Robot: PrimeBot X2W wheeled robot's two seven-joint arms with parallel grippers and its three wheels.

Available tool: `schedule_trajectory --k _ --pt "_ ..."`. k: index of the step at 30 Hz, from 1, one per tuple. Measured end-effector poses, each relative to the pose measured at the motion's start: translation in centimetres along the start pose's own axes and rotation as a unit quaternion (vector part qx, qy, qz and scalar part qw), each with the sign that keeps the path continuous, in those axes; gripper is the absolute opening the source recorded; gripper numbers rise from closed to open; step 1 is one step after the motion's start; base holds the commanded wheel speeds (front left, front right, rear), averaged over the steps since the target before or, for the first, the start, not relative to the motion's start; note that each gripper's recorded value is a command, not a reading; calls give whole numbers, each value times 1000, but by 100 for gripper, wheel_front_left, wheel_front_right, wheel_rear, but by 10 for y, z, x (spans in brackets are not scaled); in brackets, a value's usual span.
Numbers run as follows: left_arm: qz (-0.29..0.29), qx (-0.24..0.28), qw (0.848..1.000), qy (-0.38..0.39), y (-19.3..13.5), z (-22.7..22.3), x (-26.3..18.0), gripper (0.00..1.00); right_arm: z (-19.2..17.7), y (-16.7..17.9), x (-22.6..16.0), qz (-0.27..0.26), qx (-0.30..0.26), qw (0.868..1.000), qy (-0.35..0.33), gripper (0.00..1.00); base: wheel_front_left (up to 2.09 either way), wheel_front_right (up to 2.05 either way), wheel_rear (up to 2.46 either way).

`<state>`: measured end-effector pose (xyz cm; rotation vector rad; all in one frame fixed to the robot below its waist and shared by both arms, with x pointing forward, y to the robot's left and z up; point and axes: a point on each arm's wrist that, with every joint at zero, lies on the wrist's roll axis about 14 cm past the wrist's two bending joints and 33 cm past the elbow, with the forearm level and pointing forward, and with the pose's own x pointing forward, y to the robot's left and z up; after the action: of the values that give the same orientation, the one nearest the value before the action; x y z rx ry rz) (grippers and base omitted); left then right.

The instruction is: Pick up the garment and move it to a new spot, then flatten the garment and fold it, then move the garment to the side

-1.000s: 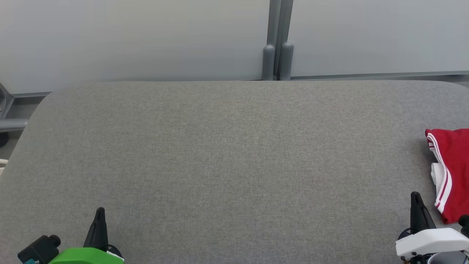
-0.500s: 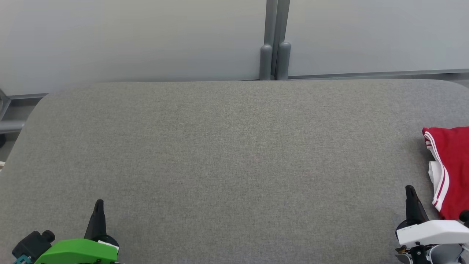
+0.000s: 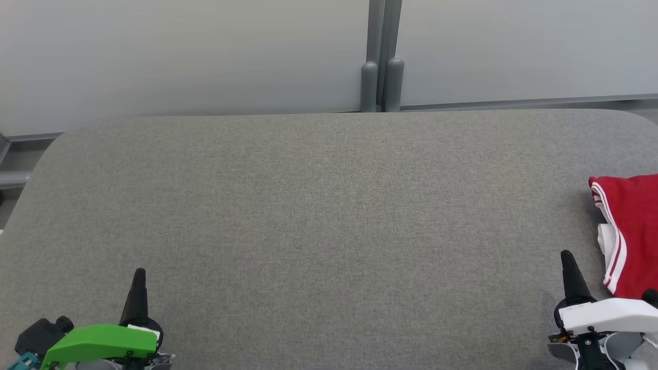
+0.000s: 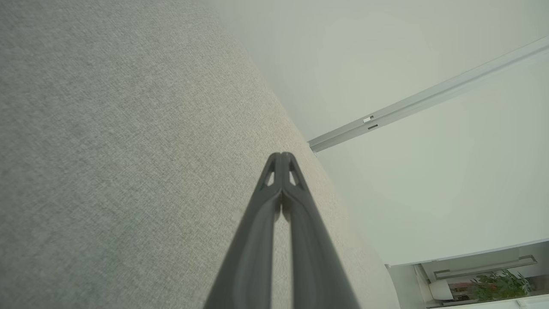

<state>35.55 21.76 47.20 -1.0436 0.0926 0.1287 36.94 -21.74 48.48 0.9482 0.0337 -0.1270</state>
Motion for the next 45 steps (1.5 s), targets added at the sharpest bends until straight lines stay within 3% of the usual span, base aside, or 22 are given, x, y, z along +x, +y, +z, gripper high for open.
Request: schedule_trajectory --k 19,45 --pt "-20 -93 995 4 -16 0 10 0 0 10 5 14 109 994 9 0 0 0 0" --pt "-51 -195 979 11 -36 1 21 0 2 24 11 36 231 972 19 0 0 0 0"
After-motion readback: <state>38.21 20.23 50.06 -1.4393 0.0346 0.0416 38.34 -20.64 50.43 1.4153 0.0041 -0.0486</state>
